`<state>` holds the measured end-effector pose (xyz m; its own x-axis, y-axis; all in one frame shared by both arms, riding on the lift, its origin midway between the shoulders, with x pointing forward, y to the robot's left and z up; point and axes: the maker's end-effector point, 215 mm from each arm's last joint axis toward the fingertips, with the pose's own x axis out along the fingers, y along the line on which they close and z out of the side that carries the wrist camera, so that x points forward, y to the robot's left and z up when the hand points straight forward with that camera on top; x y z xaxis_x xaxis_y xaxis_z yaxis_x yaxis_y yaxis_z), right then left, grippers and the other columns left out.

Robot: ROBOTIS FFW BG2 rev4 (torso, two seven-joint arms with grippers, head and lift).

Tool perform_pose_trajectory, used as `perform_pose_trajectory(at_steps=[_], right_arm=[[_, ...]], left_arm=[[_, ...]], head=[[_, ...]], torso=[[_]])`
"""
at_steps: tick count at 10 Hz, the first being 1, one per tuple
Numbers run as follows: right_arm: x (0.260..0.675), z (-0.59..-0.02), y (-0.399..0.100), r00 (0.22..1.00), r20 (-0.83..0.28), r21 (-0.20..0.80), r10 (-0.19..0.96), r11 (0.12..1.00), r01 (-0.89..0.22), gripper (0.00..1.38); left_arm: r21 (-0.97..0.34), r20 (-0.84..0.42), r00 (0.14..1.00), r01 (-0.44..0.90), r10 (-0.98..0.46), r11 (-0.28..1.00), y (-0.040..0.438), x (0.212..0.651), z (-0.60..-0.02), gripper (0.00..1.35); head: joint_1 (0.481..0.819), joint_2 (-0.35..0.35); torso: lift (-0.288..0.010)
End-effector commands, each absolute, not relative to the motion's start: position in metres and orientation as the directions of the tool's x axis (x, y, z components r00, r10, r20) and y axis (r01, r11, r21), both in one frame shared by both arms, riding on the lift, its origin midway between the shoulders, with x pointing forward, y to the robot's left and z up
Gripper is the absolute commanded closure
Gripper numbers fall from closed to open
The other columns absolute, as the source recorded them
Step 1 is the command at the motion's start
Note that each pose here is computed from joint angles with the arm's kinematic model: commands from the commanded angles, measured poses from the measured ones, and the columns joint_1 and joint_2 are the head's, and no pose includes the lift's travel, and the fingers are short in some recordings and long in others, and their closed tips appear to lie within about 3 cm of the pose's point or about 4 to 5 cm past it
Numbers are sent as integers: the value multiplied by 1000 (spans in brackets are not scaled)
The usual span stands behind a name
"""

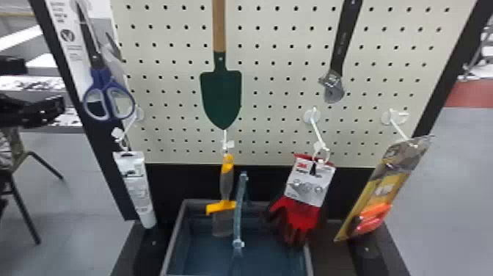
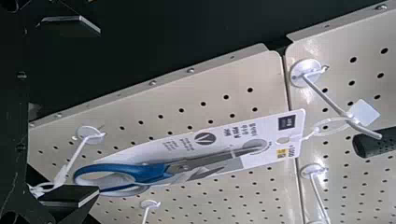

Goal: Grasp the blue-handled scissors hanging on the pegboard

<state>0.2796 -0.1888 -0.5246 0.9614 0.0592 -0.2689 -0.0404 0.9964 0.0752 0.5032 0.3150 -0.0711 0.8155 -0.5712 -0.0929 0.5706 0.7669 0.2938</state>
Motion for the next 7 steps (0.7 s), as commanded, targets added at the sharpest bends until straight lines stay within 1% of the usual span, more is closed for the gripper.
perform_pose_trajectory(at_steps=[1,3,5,7], right_arm=[[281,-524,-188,962,-266,76,60,996,-41,153],[283,-524,-188,963,-264,74,62,996,-44,153],[282,-525,-188,962,-266,74,62,996,-44,153],[284,-525,-188,962,-265,74,62,996,-44,153]], left_arm=[[276,-85,777,620,-624,735,299,508,-60,113],[247,-87,709,696,-700,674,276,508,-49,117],[180,-69,608,788,-791,589,250,503,-46,117],[164,-73,518,849,-852,502,225,500,-37,117]], head=[[549,0],[549,0],[549,0],[549,0]], torso=[[-100],[-100],[-100],[-100]])
